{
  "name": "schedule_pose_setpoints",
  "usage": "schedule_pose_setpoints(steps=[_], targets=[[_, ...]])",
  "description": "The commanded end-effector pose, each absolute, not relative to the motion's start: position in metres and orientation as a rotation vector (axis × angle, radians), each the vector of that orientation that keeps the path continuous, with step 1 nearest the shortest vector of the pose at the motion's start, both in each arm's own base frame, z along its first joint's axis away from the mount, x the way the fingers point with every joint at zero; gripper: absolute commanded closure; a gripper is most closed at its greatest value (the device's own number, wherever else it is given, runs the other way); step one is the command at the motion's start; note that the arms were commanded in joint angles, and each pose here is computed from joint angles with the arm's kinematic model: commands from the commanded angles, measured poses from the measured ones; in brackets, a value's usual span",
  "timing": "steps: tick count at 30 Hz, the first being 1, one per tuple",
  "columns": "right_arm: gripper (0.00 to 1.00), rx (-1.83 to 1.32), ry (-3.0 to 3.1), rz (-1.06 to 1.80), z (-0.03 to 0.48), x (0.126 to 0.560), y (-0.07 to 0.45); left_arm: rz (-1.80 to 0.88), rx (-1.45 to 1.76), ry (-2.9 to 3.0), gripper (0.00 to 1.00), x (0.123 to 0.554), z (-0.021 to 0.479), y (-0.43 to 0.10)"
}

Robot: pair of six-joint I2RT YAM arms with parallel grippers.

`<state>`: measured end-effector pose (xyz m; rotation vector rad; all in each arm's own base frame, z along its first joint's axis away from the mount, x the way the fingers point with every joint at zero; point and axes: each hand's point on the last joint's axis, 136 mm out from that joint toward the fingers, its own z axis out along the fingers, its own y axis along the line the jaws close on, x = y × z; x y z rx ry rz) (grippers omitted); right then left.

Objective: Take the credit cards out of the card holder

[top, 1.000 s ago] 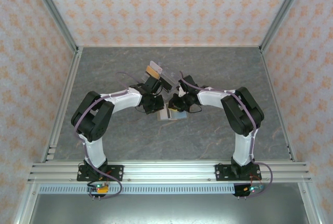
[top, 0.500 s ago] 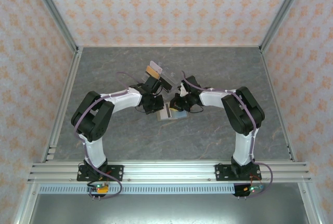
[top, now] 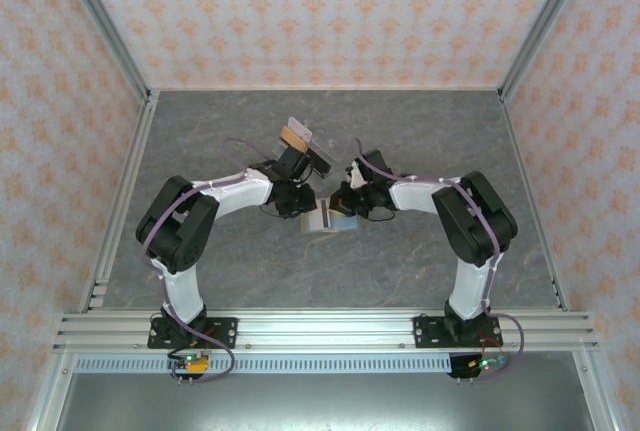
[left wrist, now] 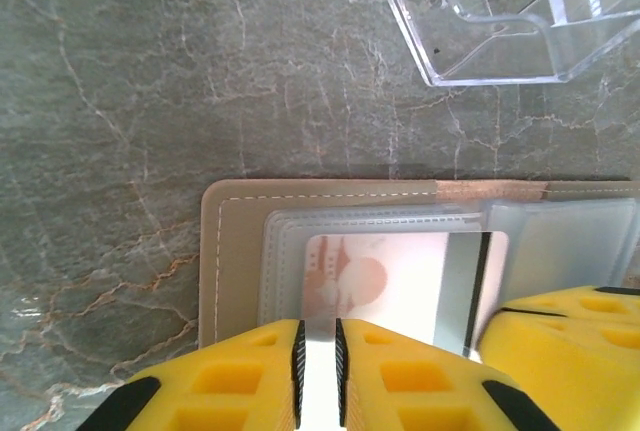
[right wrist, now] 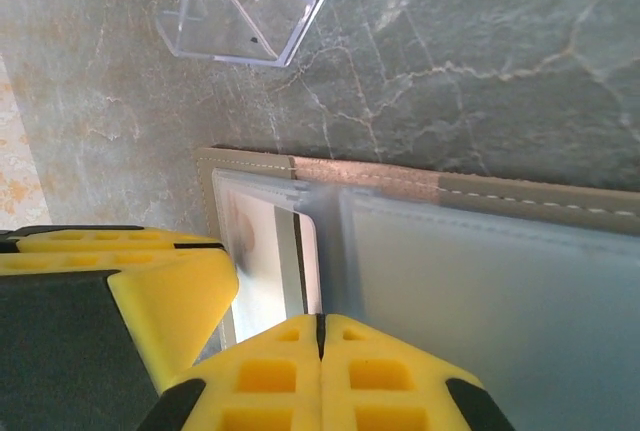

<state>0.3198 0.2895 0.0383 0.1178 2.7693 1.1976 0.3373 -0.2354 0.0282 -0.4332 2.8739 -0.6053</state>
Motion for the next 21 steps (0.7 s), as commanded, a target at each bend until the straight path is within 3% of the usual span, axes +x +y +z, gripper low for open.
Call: schedule_pose_setpoints(steps=[1, 16, 21], targets=[[1.00, 0.122, 2.687, 1.207, 0.055, 0.331, 0.287, -0.582, -0.421, 2.868, 0.83, 0.336, 0.034, -0.231], [0.99, 0.173, 2.744, 1.183, 0.039, 0.328, 0.284, -0.572, -0.416, 2.901, 0.92, 0.334, 0.023, -0.233], [0.84, 0.194, 2.785, 1.170, 0.032, 0.325, 0.283, -0.552, -0.423, 2.914, 0.92, 0.333, 0.020, -0.231]])
